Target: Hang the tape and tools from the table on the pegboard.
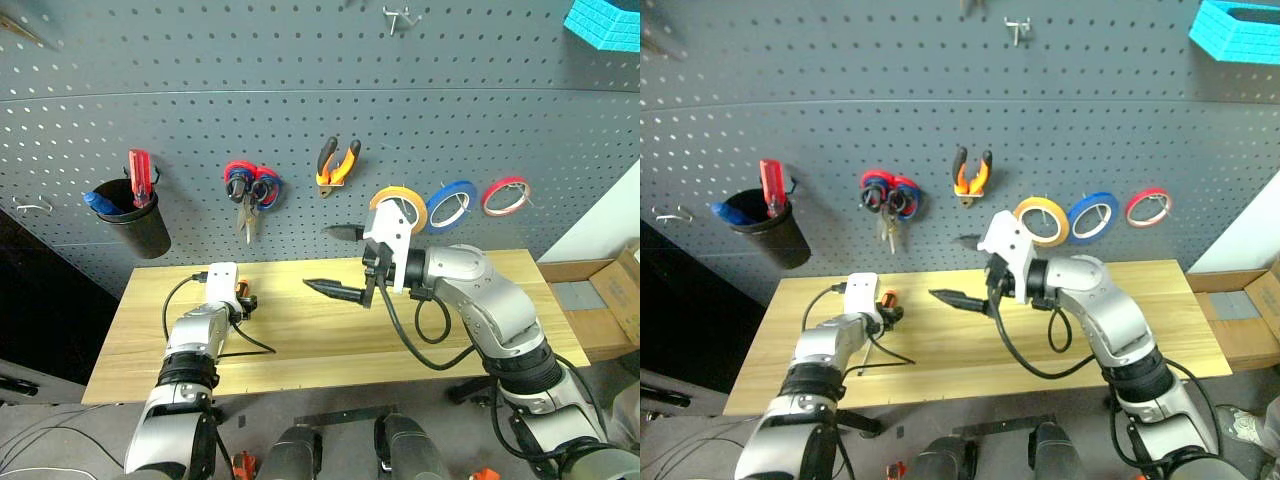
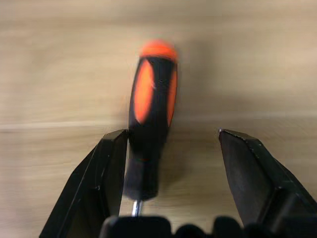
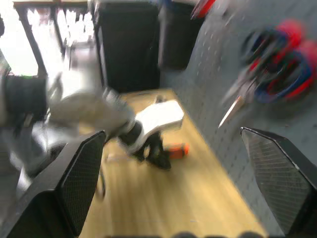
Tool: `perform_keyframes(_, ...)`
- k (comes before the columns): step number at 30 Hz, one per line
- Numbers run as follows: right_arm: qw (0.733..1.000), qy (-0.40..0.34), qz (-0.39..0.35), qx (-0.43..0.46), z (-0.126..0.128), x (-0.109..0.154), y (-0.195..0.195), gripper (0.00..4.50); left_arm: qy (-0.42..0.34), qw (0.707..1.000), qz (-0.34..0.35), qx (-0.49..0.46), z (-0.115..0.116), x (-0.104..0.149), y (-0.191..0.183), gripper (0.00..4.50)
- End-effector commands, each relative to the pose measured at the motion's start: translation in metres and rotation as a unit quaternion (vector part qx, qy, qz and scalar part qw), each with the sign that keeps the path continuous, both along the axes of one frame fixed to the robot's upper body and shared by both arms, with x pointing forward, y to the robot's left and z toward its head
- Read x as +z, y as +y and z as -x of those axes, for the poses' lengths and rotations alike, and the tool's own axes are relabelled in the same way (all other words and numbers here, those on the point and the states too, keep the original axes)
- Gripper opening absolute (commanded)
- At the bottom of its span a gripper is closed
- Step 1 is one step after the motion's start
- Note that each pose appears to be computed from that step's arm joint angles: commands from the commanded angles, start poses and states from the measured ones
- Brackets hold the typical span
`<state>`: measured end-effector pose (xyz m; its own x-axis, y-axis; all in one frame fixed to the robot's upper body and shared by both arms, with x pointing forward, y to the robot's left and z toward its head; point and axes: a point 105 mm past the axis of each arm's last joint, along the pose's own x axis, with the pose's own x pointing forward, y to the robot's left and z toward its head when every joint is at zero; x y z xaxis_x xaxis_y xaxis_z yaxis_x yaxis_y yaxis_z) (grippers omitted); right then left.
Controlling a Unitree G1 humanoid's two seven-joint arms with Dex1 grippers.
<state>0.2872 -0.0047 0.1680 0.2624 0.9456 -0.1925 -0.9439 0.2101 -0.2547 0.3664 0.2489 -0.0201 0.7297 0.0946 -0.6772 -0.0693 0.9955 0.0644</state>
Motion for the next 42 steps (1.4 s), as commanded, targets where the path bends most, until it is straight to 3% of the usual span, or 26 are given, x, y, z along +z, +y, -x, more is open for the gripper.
perform_keyframes(1,1.000,-0.001,0.011,0.003,0.005,-0.004,0.002,4.50,0.010,1.000,-0.025,0.013,0.002,-0.003,0.011,3.08)
perform_keyframes(11,0.999,0.009,0.037,-0.013,0.000,-0.021,0.003,4.50,0.019,0.999,-0.028,0.024,0.003,-0.004,0.014,3.08)
perform_keyframes(14,0.999,0.004,0.037,-0.019,-0.003,-0.019,0.003,4.50,0.025,0.999,-0.014,0.032,0.005,-0.007,0.014,2.55)
perform_keyframes(20,0.999,-0.003,0.040,-0.024,-0.008,-0.019,0.002,4.50,0.023,0.998,0.019,0.056,0.008,-0.006,0.017,0.60)
perform_keyframes(24,0.999,-0.007,0.028,-0.022,-0.011,-0.013,0.003,4.50,-0.006,0.999,0.017,0.051,0.012,0.006,0.019,0.51)
perform_keyframes(25,1.000,-0.009,0.024,-0.016,-0.010,-0.011,0.004,4.50,-0.031,0.999,0.013,0.042,0.011,0.015,0.018,0.51)
perform_keyframes(29,0.999,-0.010,-0.020,0.025,-0.002,0.008,0.007,4.50,-0.218,0.975,-0.032,-0.014,0.014,0.091,0.007,0.51)
perform_keyframes(32,0.997,-0.006,-0.046,0.070,0.006,0.021,0.010,4.50,-0.432,0.901,-0.028,0.022,0.034,0.175,0.016,0.51)
perform_keyframes(33,0.996,-0.009,-0.049,0.076,0.006,0.023,0.011,4.50,-0.472,0.881,-0.034,0.020,0.042,0.193,0.016,0.51)
perform_keyframes(36,0.995,-0.012,-0.051,0.091,0.006,0.025,0.015,4.50,-0.505,0.863,-0.034,0.007,0.053,0.212,0.013,0.51)
perform_keyframes(42,0.991,-0.023,-0.060,0.114,0.005,0.031,0.026,4.50,-0.607,0.795,-0.015,0.000,0.062,0.288,0.019,0.51)
